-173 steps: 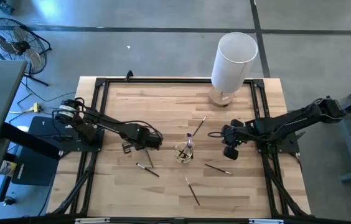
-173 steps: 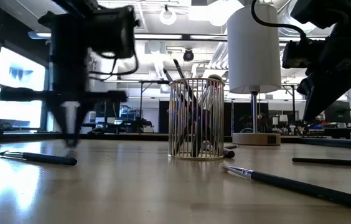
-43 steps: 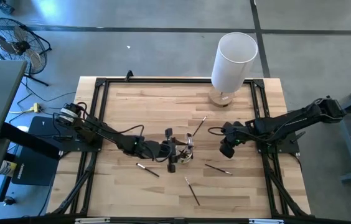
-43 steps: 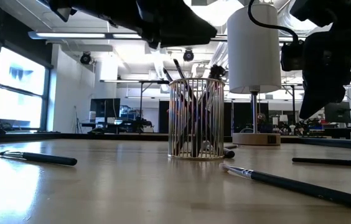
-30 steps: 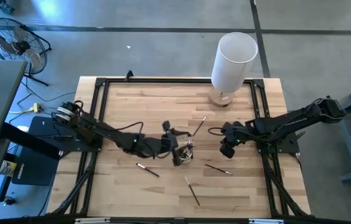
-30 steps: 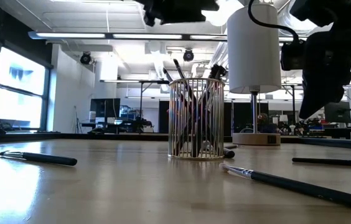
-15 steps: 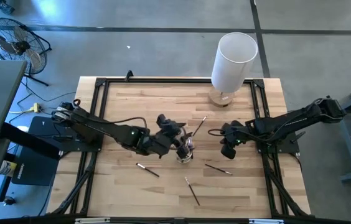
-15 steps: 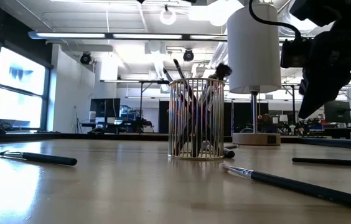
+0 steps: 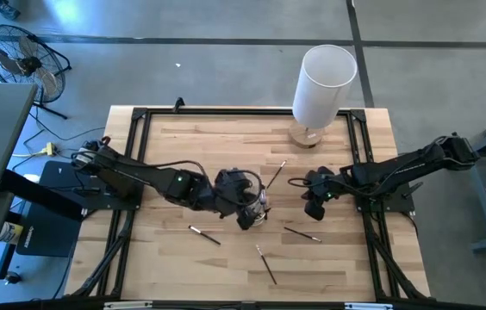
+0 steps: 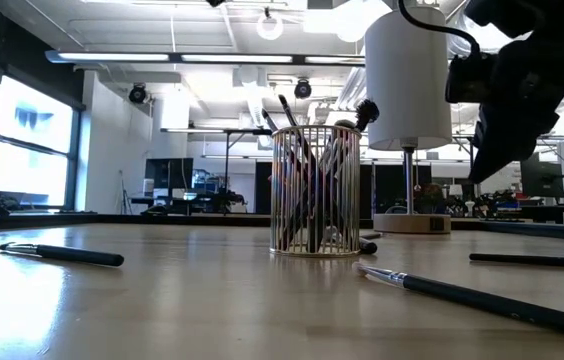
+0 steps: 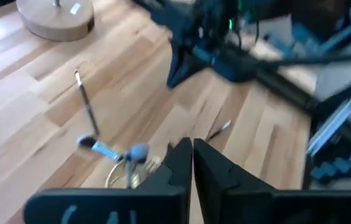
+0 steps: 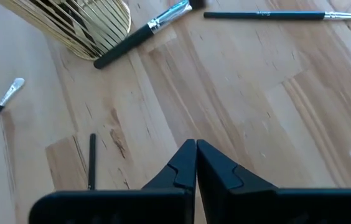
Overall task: Put items in baskets/containers
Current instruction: Put the eyeshadow brush into the mesh organizer
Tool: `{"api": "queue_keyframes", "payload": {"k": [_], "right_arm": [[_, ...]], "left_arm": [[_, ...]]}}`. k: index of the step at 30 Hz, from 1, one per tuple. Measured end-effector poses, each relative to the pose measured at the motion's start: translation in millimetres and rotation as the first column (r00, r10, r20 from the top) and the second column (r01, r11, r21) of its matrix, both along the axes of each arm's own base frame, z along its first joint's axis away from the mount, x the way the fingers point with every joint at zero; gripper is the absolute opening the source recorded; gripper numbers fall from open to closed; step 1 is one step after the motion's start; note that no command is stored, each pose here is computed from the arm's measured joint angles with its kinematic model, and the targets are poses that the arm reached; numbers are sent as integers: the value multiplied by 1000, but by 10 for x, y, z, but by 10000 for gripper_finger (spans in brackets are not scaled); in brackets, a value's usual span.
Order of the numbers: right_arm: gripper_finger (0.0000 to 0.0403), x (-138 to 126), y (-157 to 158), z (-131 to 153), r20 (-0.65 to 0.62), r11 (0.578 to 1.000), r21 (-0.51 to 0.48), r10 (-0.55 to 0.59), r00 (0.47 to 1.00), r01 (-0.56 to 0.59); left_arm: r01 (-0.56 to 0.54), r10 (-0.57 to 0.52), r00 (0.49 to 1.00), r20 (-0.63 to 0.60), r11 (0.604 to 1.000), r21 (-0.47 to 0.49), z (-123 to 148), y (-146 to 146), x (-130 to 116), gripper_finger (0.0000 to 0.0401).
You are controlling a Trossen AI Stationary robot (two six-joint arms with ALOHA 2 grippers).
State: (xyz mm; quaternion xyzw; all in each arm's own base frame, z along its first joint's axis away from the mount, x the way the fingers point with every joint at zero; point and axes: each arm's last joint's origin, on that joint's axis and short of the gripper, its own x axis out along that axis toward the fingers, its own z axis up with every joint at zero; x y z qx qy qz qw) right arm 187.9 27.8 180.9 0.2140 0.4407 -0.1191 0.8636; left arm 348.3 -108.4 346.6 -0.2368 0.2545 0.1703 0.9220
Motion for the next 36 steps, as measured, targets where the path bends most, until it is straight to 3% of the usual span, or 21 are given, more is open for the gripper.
{"api": "queue_keyframes", "payload": {"k": [4,7,10,16,22,26,30,36], "right_arm": [[4,13,7,9,14,997,61,-54,998,53],[1,16,8,12,16,991,93,-95,995,93],[1,18,7,13,15,984,122,-135,991,132],[1,57,18,47,66,951,183,-266,962,251],[0,81,157,94,104,890,311,-379,919,332],[0,91,318,124,2,846,358,-425,905,396],[0,152,489,208,-171,806,311,-473,864,503],[0,288,728,344,-374,810,183,-467,801,557]], "left_arm": [[31,-17,993,-117,992,120,-83,-130,-140,4],[0,42,978,-204,979,202,-61,-176,-455,3],[-16,54,982,-179,979,205,-28,-143,-728,1],[19,1,993,-119,986,167,-246,41,-1324,1],[221,-225,974,39,972,85,-634,218,-1661,0],[313,-319,944,83,947,74,-913,334,-1743,0],[349,-350,936,31,936,40,-1134,445,-1765,0],[425,-425,905,17,905,21,-1172,533,-1735,0]]}}
